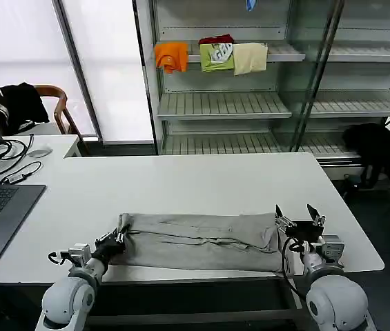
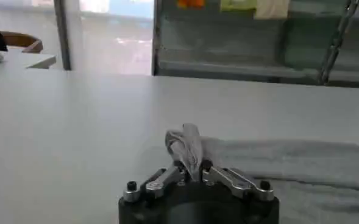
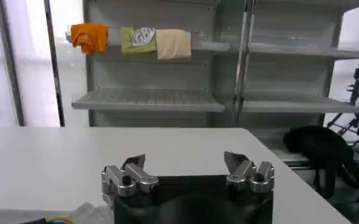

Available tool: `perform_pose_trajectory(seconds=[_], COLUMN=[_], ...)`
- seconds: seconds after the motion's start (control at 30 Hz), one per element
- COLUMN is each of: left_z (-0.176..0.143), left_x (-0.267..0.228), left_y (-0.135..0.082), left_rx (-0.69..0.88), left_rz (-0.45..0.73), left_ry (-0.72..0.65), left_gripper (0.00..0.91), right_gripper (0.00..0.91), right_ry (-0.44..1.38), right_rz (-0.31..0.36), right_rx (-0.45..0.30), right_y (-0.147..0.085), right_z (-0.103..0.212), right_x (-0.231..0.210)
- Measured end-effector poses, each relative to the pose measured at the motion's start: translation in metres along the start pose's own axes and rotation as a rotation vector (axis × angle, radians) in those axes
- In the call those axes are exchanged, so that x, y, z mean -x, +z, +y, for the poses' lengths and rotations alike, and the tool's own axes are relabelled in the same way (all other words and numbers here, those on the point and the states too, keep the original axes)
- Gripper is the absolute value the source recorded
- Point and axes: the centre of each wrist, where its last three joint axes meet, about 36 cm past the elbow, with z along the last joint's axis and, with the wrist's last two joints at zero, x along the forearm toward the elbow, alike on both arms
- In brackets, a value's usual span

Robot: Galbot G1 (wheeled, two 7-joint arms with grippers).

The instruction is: Fold and organize the clothes.

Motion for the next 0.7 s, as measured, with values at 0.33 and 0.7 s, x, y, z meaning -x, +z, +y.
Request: perform_pose_trajectory(seconds=[0.33,0.7], left_z=[0.036,0.149], left_x=[-0.01,-0.036], left_y=[-0.019,-0.071], left_rx=[0.021,0.146], left_rz=[-0.045,-0.092], left_ry=[-0.062,-0.261], left_gripper=[0.0,0.0], right_gripper=[0.907,0.907], right_ry=[0.003,0.008], right_rz=[0.0,0.0], right_rx=[0.003,0.013], right_y=[-0.001,0.0], right_z=[-0.002,-0.004], right_x=[0.007,0.007])
